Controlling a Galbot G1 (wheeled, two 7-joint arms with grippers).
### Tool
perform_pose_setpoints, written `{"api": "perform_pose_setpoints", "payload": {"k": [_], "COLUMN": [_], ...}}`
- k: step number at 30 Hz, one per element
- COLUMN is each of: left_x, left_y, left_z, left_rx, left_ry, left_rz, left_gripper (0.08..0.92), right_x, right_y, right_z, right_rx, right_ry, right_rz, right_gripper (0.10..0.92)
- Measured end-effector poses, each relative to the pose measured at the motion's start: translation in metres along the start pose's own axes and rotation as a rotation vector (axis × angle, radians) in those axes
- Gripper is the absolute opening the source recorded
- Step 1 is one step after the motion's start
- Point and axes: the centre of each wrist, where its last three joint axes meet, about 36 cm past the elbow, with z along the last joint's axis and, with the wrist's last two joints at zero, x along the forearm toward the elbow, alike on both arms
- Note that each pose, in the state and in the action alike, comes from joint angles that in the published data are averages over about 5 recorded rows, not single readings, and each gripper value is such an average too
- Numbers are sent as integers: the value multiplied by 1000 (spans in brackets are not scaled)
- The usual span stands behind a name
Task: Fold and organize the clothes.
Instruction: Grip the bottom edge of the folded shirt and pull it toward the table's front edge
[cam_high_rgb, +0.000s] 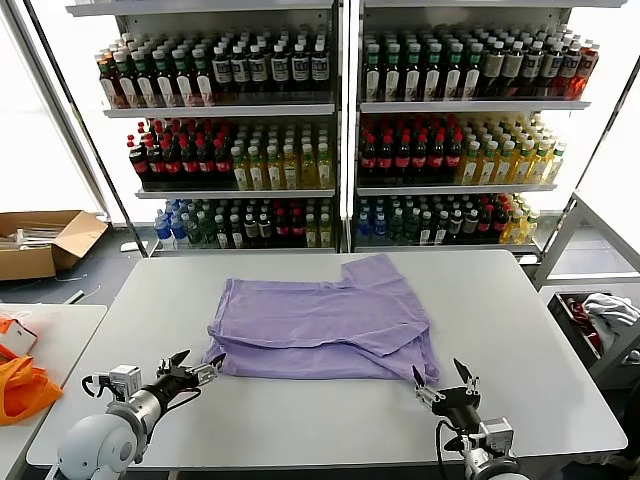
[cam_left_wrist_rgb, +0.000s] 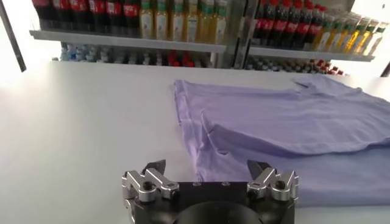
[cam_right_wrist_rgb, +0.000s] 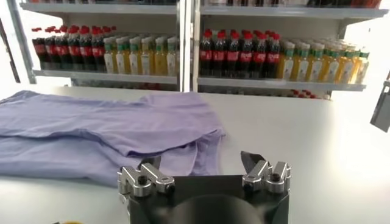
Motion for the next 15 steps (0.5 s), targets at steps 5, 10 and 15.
{"api": "perform_pose_setpoints", "payload": {"k": [5,10,15], "left_x": [-1,-4,-5], "left_y": [0,-3,-4], "left_z": [6,9,12], "left_rx": [15,24,28], "left_ry": [7,7,10], "left_rz": [-3,-3,0], "left_gripper": [670,651,639], "right_x": [1,2,2], "right_y": [6,6,4], "right_z": [2,7,13], "right_rx": [-1,13,44], "right_ry": [15,29,35], "right_rz": [-9,-16,-19], "right_gripper": [695,699,704]}}
